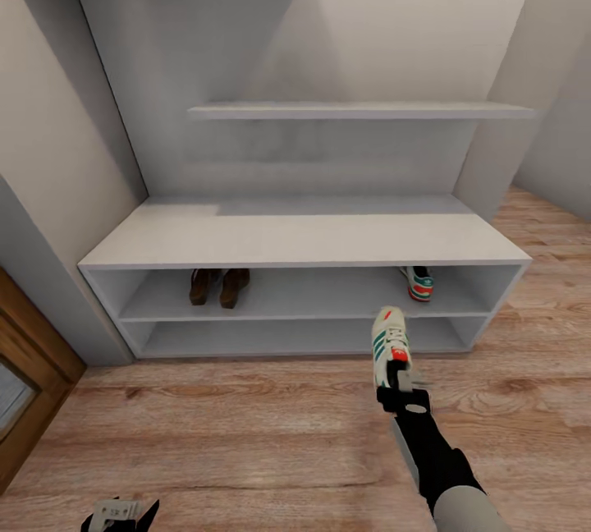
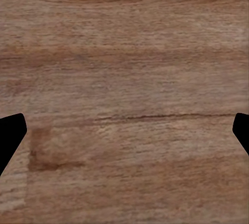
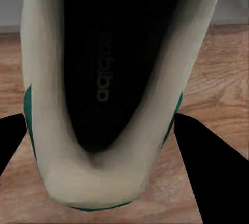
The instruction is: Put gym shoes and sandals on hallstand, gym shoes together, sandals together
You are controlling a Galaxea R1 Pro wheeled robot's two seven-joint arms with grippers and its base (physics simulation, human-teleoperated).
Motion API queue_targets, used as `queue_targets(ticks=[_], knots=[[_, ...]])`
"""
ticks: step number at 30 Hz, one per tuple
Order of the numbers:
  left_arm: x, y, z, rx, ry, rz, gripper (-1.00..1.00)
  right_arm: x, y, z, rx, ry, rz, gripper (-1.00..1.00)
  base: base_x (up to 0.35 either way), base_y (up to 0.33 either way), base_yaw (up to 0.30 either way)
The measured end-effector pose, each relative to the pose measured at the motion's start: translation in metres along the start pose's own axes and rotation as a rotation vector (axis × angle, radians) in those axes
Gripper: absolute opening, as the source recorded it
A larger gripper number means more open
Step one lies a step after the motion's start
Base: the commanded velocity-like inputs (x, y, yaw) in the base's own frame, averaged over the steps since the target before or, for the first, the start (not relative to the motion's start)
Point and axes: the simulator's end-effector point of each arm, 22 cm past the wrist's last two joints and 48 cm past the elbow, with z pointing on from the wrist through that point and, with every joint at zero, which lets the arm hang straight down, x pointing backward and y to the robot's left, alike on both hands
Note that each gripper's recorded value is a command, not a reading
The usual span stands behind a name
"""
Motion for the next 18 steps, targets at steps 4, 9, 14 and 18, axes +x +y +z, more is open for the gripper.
queue_targets(ticks=[4, 9, 14, 18], knots=[[0.0, 0.0, 0.0, 0.0, 0.0, -0.001, 1.0, -0.006, 0.025, -0.005, -0.031, 0.02, 0.01, -1.0, 0.0, 0.0, 0.0], [0.001, -0.002, 0.0, 0.003, 0.001, -0.001, 1.0, -0.02, 0.033, -0.009, -0.038, 0.004, 0.017, -1.0, 0.0, 0.0, 0.0], [0.003, -0.01, 0.002, 0.024, 0.01, 0.019, 1.0, -0.036, 0.033, -0.01, -0.037, -0.021, 0.025, -1.0, 0.0, 0.0, 0.0], [0.003, -0.011, 0.002, 0.029, 0.012, 0.024, 1.0, -0.039, 0.033, -0.01, -0.037, -0.026, 0.027, -1.0, 0.0, 0.0, 0.0]])
